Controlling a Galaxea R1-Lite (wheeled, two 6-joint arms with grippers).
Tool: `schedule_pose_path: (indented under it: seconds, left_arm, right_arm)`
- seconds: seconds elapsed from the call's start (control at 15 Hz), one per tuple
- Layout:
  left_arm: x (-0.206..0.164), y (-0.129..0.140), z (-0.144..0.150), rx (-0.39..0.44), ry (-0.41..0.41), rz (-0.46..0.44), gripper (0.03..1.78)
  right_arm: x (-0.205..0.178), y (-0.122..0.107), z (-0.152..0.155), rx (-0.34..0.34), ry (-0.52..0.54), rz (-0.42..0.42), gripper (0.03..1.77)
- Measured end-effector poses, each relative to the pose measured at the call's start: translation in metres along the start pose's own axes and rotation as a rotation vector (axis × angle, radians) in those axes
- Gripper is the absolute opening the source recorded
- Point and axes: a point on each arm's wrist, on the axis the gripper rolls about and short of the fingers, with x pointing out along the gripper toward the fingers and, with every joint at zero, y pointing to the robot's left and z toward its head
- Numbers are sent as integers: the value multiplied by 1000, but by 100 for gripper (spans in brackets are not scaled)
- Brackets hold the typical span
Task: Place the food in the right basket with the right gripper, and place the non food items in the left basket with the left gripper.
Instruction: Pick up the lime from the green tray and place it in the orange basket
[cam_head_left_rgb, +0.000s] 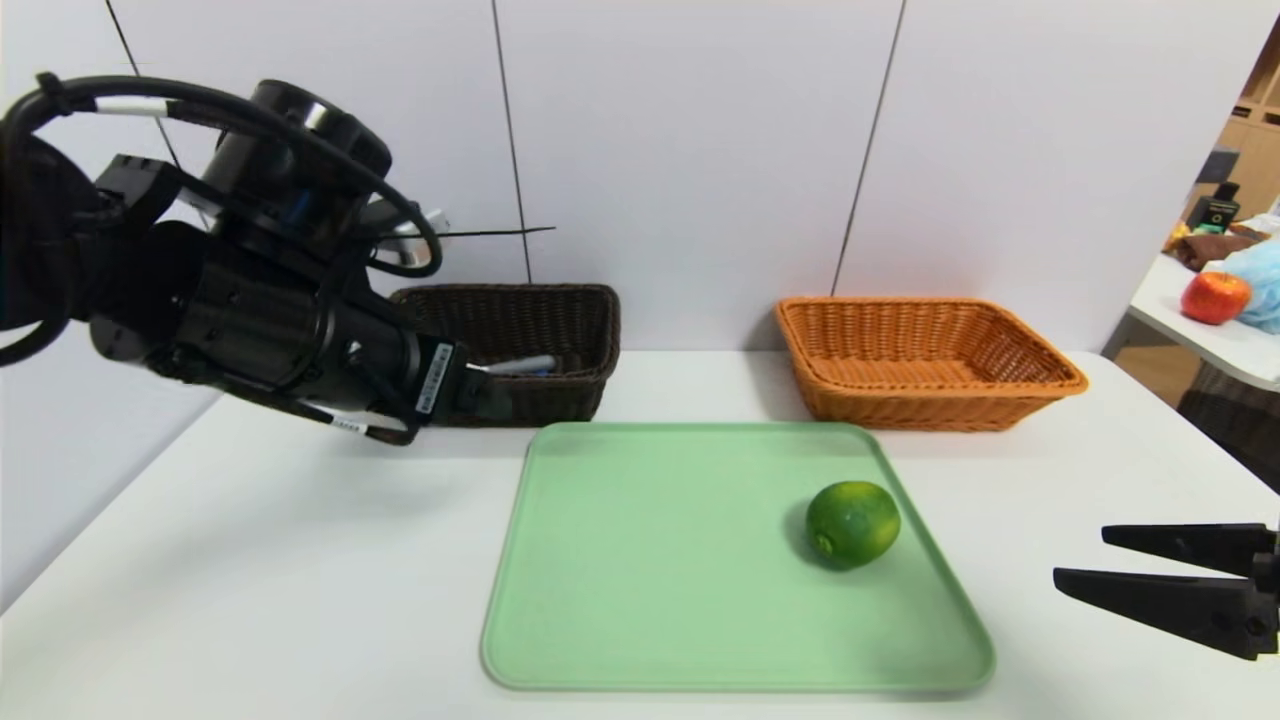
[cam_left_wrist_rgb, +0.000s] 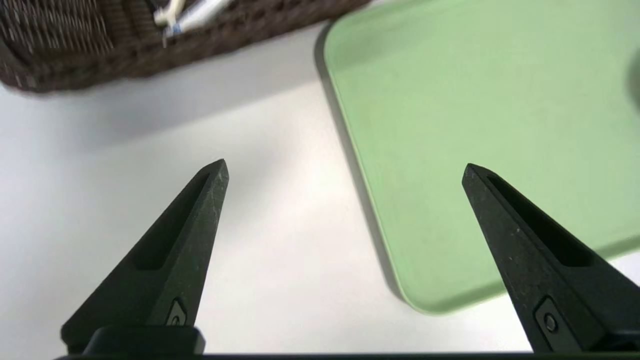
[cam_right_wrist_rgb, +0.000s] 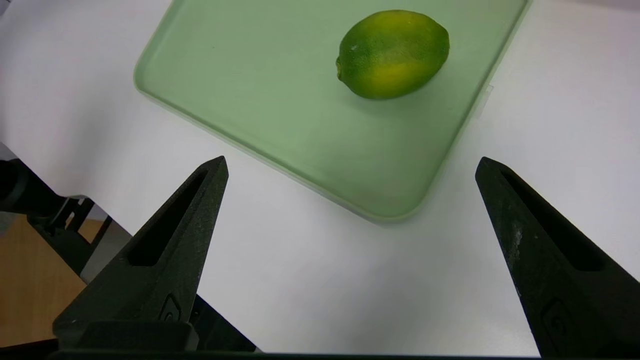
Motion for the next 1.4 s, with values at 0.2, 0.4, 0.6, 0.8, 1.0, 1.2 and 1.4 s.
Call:
schedule_pose_path:
  seconds: [0.2,0.4,0.6,0.8,1.0,1.2,1.4]
  left_arm:
    - [-7,-4,-28,-20,53,-4,167]
    - [-18,-3,-43,-11,58,-12,168]
    - [-29,0,-49,-8,44,-17,169]
    - [-34,1,-53,-2,39,-19,169]
    - [-36,0,-54,1,36,-25,169]
    - [-36,0,-54,3,34,-26,169]
    - [-35,-1,-54,5,38,-26,169]
  right_arm:
    - [5,-3,8,3,11,-3,171]
    - [12,-7,21,18,30,-1,171]
    - [22,-8,32,19,64,27,171]
    - [32,-12,46,-15,65,35,171]
    - [45,-17,58,-87,83,49,171]
    - [60,-20,66,-170,104,69,171]
    - [72,-21,73,-222,114,90,171]
